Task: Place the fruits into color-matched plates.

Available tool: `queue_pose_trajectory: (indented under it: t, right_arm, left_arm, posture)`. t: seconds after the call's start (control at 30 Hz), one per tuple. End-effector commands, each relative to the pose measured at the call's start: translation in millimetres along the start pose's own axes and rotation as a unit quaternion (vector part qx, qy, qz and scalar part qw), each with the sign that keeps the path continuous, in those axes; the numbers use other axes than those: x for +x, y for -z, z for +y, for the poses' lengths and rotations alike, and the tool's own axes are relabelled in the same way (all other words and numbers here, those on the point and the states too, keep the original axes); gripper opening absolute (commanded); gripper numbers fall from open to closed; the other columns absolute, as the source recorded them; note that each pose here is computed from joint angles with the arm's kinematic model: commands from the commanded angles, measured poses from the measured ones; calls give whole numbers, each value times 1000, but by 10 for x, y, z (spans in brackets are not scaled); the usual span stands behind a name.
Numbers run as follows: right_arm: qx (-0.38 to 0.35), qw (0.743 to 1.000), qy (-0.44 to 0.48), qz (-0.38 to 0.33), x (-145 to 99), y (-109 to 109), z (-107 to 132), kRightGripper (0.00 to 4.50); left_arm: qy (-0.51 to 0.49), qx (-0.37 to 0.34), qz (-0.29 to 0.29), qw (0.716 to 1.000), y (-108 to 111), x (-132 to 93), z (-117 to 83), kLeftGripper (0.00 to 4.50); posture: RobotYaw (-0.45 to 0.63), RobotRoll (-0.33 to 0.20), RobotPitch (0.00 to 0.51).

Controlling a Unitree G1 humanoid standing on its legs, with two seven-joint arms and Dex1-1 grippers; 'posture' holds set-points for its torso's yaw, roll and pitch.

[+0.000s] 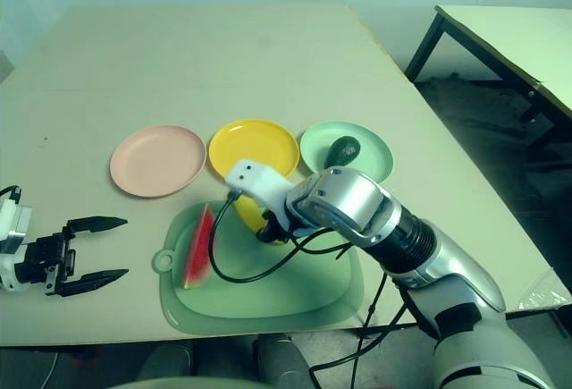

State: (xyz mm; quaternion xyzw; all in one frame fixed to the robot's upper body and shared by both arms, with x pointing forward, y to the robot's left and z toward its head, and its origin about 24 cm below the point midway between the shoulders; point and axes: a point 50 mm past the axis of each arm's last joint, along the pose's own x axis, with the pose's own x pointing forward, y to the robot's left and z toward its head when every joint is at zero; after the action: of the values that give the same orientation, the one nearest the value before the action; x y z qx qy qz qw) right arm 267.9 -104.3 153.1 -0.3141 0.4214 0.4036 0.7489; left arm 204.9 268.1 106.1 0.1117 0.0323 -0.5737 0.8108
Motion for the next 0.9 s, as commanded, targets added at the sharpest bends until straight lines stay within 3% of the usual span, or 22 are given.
queue_pose_trajectory:
  t: [0.03, 0.37, 0.9]
  right_arm:
    - [-21, 1000, 1, -10, -115, -102, -40, 1693]
    - [-54, 997, -11, -54, -355, -446, -111, 1693]
    - [-93, 991, 89, -43, 294, -507, -894, 1693]
  left_arm:
    - [6, -3, 0, 1000, 18, -9, -7, 4500]
    - [1, -4, 0, 1000, 26, -15, 2, 4500]
    - [-15, -4, 0, 1000, 23, -21, -43, 4500]
  posture:
    - [6, 0, 96]
    - [18, 0, 92]
    - [52, 0, 90]
